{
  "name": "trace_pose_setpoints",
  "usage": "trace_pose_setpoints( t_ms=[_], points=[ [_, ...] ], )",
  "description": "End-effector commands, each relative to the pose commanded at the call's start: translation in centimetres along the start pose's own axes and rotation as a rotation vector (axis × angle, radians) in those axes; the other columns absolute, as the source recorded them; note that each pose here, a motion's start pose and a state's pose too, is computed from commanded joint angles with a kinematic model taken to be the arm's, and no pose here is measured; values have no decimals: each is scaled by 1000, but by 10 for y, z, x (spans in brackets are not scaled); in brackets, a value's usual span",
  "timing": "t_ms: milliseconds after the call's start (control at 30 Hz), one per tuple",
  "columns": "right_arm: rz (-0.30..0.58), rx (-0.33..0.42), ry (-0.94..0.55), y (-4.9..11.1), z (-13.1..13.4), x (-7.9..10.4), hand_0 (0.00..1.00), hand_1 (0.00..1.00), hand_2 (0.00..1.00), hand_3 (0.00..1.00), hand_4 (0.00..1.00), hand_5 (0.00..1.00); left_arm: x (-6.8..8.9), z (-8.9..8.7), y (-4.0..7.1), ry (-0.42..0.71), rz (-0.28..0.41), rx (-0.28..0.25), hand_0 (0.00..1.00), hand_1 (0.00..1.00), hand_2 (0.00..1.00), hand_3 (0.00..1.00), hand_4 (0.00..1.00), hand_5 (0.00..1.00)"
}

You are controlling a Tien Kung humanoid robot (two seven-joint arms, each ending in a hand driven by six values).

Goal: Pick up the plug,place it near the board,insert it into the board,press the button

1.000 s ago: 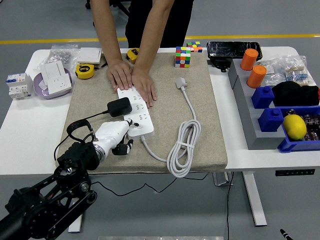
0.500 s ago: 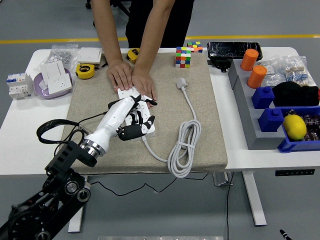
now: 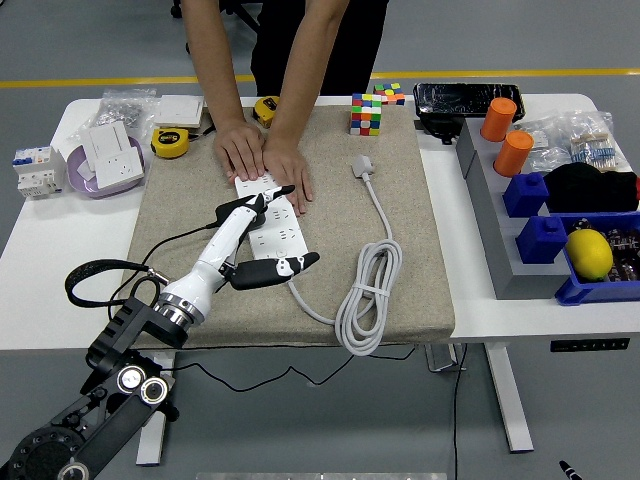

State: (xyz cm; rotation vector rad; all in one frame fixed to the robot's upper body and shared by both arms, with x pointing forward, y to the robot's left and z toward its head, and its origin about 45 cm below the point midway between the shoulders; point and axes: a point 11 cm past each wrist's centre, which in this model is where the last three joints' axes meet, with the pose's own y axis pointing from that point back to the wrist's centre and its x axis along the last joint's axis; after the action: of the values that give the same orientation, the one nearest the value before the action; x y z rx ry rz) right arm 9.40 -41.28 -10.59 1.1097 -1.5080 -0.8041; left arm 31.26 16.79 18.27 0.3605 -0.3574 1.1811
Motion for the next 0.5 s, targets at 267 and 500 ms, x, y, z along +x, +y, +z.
trace_pose_setpoints(
  t_ms=[267,500],
  points=[
    [2,1,9,0,-1,2,802,735,728,755,998,998,5,-18,-2,-141,11,105,338,278,397,917,898,296],
    [3,-1,16,0,0,3,802,735,728,755,998,998,10,-34,-4,-340,-6,211,219,76,188,769,634,120]
  ],
)
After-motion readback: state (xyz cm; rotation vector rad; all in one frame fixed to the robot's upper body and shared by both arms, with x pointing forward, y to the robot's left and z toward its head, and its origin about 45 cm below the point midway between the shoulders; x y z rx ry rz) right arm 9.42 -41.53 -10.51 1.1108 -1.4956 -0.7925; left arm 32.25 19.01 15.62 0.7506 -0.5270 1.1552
